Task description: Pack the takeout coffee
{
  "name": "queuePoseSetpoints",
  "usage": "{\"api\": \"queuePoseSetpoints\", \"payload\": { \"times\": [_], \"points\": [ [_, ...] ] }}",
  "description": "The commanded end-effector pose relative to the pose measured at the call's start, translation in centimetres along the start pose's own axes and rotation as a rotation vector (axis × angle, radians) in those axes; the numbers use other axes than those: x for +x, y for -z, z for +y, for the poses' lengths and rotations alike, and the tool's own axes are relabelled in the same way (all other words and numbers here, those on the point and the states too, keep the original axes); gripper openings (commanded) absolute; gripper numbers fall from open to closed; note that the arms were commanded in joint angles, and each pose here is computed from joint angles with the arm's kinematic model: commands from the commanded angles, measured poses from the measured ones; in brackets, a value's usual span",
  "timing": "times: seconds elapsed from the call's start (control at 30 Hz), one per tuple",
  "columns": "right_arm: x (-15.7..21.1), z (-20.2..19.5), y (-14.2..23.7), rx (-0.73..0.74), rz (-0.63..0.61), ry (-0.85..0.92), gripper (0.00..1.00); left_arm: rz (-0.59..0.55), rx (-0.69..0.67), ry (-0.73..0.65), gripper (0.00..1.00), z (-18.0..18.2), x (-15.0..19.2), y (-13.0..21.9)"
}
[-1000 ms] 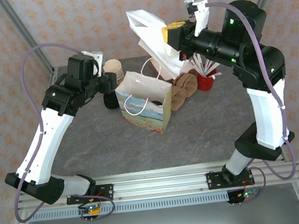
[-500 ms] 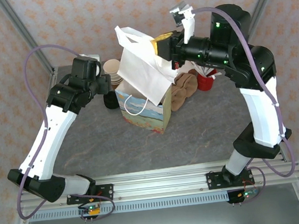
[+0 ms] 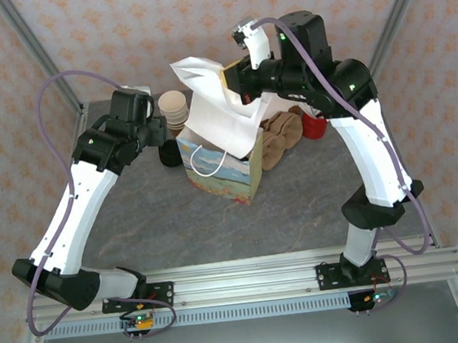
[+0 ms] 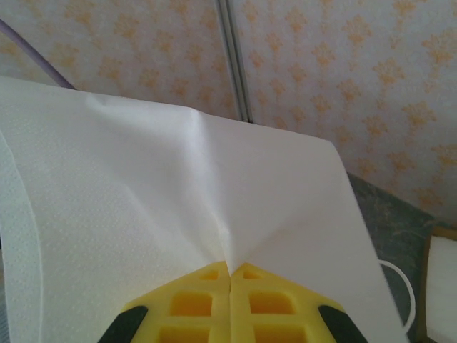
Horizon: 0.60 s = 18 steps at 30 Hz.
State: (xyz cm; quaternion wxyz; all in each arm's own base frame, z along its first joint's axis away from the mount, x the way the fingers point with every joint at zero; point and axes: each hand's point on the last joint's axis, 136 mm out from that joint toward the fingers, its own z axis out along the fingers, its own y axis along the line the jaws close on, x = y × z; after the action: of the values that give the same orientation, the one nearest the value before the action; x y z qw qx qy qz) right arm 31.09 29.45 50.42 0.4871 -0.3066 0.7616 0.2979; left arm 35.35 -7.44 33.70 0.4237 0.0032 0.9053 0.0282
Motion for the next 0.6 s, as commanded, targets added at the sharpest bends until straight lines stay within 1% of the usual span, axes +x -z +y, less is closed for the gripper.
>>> {"api": "queuePoseSetpoints", "payload": {
  "times": [0.0,0.37,0.47,0.57],
  "points": [
    [-0.1,-1.0,0.5,0.017,0.001,0.041,0.0,-0.019,-0.039,0.018,0.57,1.2,0.0,0.9],
    [1.8,-2.7,-1.2,0.017,0.08,0.071,0.0,-0.013,-0.034,0.014,0.57,1.1,-0.1,0.7],
    [3.2,-3.3,-2.1,0.028,0.134,0.084,0.0,-0.007,-0.035,0.014,0.57,1.0,0.0,0.5],
    [5.1,-3.4,-3.3,0.007,0.205,0.085,0.0,-0.006,-0.038,0.016,0.57,1.1,0.0,0.5]
  ]
}}
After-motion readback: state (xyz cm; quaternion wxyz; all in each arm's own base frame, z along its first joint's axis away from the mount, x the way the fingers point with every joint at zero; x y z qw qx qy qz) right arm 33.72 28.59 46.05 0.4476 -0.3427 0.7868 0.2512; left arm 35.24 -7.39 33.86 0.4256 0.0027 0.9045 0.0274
